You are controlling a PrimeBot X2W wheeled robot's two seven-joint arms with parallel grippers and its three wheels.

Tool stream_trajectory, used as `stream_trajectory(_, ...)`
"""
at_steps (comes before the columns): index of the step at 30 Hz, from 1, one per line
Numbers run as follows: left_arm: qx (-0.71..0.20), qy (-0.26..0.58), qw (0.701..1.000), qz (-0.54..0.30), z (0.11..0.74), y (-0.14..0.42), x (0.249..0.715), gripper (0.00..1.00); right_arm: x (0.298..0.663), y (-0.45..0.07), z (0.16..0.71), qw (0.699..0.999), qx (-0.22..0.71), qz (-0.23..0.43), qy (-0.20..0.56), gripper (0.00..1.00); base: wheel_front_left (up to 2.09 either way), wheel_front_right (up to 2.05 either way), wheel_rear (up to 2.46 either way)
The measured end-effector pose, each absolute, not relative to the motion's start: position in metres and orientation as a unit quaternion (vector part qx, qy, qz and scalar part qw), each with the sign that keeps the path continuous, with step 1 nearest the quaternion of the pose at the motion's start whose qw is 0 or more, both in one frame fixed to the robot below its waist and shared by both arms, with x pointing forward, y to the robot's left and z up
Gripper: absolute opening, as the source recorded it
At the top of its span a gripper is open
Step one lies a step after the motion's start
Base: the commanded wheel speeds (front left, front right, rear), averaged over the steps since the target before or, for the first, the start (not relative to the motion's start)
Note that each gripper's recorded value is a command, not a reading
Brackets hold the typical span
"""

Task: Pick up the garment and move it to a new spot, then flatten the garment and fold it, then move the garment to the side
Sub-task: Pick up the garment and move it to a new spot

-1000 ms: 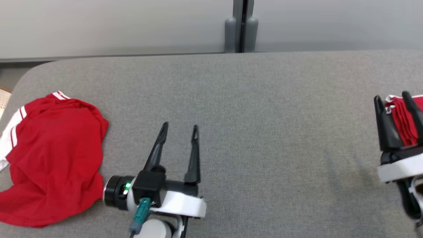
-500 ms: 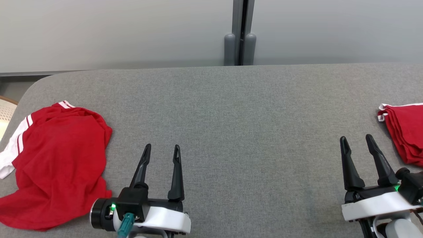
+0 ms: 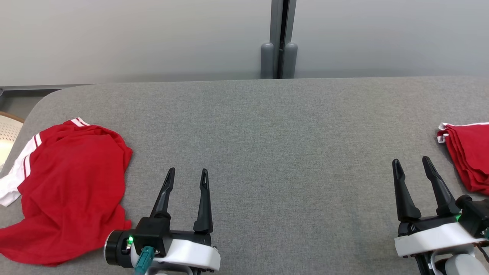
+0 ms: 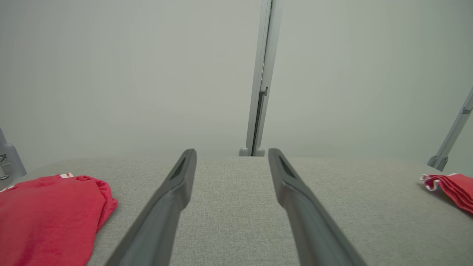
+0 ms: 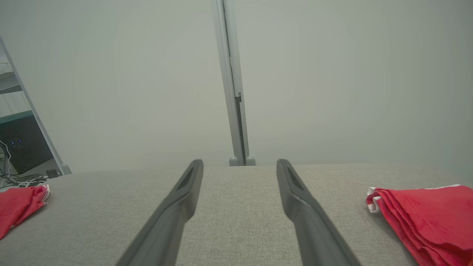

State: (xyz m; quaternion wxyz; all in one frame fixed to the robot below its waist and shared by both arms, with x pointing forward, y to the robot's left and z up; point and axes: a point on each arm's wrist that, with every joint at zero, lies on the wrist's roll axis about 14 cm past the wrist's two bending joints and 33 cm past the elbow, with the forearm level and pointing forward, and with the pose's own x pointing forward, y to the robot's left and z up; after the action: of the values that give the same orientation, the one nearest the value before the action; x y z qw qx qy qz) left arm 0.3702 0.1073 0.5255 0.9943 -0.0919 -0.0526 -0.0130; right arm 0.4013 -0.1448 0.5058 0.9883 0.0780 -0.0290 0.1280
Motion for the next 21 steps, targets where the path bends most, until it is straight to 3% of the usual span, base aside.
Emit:
stream_trajectory(9,-0.096,-0.049,0.994,-0.002,0.524,0.115,0.366,1.00,0.403,-0.127,0.498,0.985,0.082,0.153,-0.017,1.00,0.00,0.00,0.00)
stream_trajectory(21,-0.114,-0.048,0.987,0.098,0.521,0.174,0.344,1.00,0.412,-0.061,0.482,0.963,0.082,0.257,0.013,1.00,0.00,0.00,0.00)
